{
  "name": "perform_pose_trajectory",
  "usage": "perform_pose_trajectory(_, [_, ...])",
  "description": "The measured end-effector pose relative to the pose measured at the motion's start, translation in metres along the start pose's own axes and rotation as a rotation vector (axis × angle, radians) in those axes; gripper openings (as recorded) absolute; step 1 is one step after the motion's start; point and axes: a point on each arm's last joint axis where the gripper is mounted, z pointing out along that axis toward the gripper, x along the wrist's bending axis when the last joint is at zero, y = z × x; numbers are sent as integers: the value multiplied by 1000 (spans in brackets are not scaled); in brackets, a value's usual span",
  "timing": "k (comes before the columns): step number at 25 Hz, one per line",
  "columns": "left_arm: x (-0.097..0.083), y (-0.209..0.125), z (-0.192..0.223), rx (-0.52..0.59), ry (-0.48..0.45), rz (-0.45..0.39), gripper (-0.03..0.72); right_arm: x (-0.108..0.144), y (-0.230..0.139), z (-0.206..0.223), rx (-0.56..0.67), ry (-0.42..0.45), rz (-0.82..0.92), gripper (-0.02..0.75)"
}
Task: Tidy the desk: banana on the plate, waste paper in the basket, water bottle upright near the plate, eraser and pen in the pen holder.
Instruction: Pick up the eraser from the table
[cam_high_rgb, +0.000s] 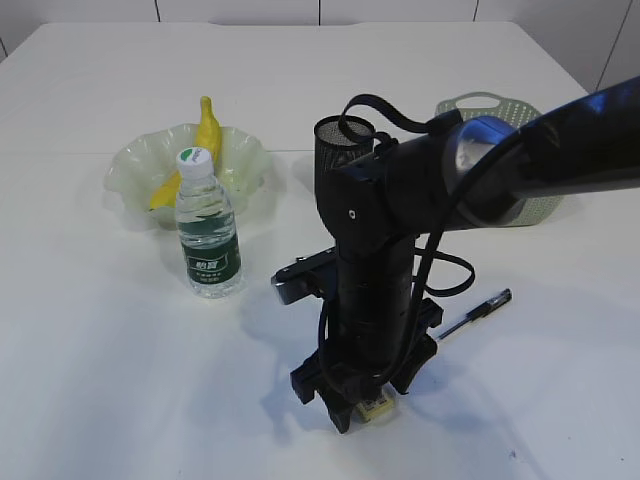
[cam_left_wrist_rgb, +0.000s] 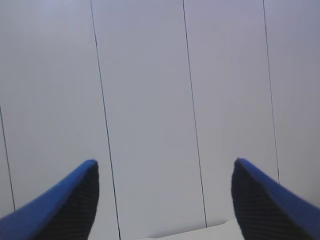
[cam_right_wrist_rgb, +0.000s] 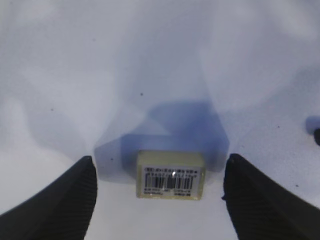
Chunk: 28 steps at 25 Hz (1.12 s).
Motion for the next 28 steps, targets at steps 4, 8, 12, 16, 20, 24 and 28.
perform_pose_trajectory(4, [0,0,0,0,0,0,589,0,0,0,0,0,0,585])
perform_pose_trajectory(8, [0,0,0,0,0,0,589,0,0,0,0,0,7,584])
perform_pose_trajectory(12, [0,0,0,0,0,0,589,0,0,0,0,0,13,558])
perform_pose_trajectory(16, [0,0,0,0,0,0,589,0,0,0,0,0,15,492])
perform_pose_trajectory(20, [0,0,0,0,0,0,589,0,0,0,0,0,15,470])
perform_pose_trajectory(24, [0,0,0,0,0,0,589,-1,0,0,2,-8,12,468])
perform_pose_trajectory(28, [0,0,0,0,0,0,589,-1,-1,0,9,-13,14,467])
